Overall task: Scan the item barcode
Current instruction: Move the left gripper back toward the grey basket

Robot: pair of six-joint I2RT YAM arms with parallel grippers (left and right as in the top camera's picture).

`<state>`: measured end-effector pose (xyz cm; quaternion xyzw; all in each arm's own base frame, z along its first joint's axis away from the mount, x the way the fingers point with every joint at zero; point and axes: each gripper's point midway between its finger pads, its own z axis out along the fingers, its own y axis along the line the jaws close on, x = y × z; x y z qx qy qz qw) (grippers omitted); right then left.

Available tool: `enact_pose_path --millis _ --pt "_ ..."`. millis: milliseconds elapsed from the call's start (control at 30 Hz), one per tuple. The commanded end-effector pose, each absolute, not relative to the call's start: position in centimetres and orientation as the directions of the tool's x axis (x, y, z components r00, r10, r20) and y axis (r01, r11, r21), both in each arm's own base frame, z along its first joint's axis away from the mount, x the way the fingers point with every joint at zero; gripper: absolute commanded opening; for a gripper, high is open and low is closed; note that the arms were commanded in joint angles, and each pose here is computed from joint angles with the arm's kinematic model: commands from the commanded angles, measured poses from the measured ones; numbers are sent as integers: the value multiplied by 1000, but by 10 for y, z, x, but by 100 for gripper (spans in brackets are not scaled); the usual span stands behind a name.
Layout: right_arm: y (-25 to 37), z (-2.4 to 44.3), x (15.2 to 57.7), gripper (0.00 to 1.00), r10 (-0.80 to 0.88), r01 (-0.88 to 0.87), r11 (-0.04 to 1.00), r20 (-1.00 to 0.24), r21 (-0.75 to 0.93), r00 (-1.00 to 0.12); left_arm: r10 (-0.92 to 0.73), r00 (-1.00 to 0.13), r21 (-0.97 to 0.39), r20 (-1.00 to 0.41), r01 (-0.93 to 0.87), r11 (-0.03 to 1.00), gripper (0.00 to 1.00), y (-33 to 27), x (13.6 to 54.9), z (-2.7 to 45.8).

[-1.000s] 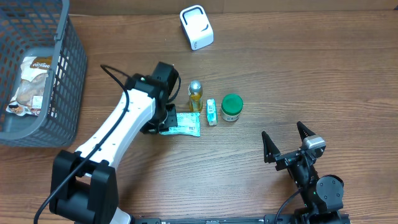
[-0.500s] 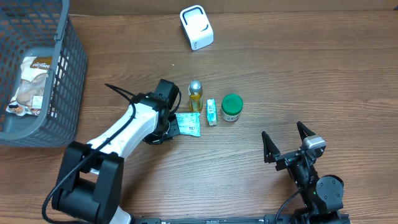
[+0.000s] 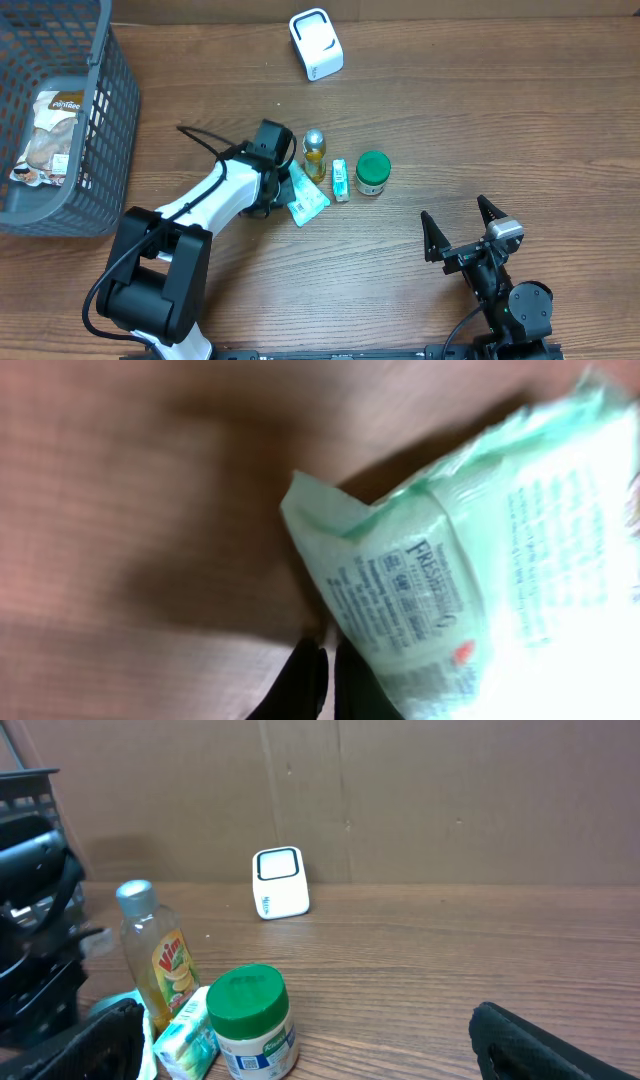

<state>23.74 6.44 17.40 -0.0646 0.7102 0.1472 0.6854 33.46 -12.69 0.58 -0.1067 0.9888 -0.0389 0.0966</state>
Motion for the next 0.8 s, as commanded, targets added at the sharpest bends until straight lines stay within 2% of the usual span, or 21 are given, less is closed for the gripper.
enact_pose_path --millis 0,200,333,400,433,467,500,533,567,700,767 --pt "65 172 238 100 106 -292 949 -993 116 -49 -149 -949 -116 -278 -121 986 4 -135 367 25" --pt "65 172 238 100 105 -292 949 -993 115 -49 -36 -963 -25 -268 -30 999 4 -120 382 85" --pt "65 172 238 100 105 -292 949 -993 115 -49 -20 -951 169 -309 -75 983 5 -73 393 161" --pt "65 172 238 100 106 -292 949 -993 116 -49 -36 -919 270 -392 -152 951 11 -42 405 206" --pt "65 172 238 100 105 -292 949 -993 115 -49 -34 -901 307 -433 -183 934 23 -30 410 224" --pt "65 172 238 100 105 -292 949 -993 115 -49 -27 -871 351 -490 -226 909 42 -14 417 250" --pt "65 172 238 100 106 -292 949 -993 116 -49 -23 -847 374 -530 -258 891 70 -3 422 267" --pt "65 172 238 100 105 -292 949 -993 115 -49 -23 -815 392 -580 -303 869 91 10 427 289" --pt "65 172 238 100 105 -292 949 -993 115 -50 -29 -777 397 -628 -353 847 100 23 433 308" --pt "65 172 238 100 106 -292 949 -993 116 -49 5 -669 399 -744 -438 806 100 67 455 359" --pt "65 172 238 100 105 -292 949 -993 115 -49 15 -650 412 -760 -463 785 100 89 460 368"
